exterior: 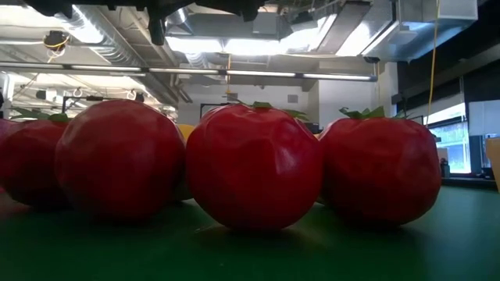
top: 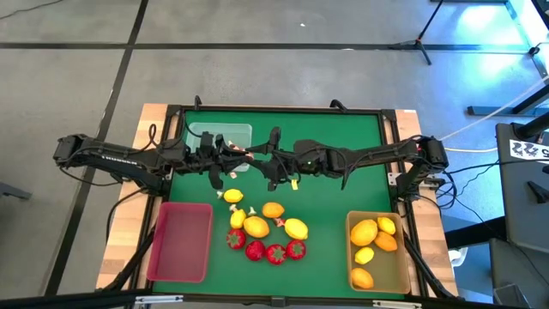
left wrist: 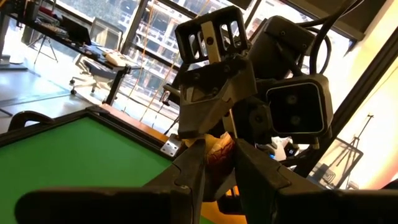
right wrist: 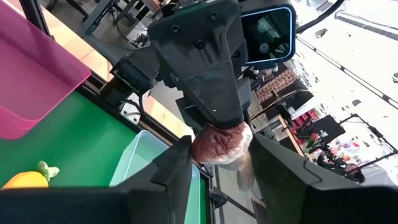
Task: Sort produce into baskets
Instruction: Put the brown mushroom into the transparent bin
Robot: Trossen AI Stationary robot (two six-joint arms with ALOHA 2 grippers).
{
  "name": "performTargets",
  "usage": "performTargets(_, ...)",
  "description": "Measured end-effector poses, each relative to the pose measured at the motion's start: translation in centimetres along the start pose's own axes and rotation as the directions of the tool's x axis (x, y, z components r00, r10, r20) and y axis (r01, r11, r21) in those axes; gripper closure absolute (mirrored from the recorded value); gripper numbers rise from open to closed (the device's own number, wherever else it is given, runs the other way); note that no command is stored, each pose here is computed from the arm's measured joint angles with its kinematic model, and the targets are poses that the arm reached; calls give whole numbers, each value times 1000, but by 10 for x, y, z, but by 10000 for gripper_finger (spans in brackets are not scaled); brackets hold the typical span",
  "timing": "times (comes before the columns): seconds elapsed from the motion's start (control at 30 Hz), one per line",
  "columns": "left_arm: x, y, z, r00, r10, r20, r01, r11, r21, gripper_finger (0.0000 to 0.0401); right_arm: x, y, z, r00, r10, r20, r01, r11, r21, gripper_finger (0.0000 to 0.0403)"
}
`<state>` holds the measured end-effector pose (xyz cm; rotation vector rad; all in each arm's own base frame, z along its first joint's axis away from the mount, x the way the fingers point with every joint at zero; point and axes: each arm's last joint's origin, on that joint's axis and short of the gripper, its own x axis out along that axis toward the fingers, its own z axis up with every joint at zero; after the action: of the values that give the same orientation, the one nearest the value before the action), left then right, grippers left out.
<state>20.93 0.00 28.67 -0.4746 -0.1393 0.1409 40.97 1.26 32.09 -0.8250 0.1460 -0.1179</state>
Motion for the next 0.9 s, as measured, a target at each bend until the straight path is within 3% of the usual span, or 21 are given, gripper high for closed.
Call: performTargets(0.9, 0, 0, 0, 1000, 2, -4, -2, 1000, 1, 324, 0, 0, 0, 1000, -15, -13, 15, 1000, 0, 252)
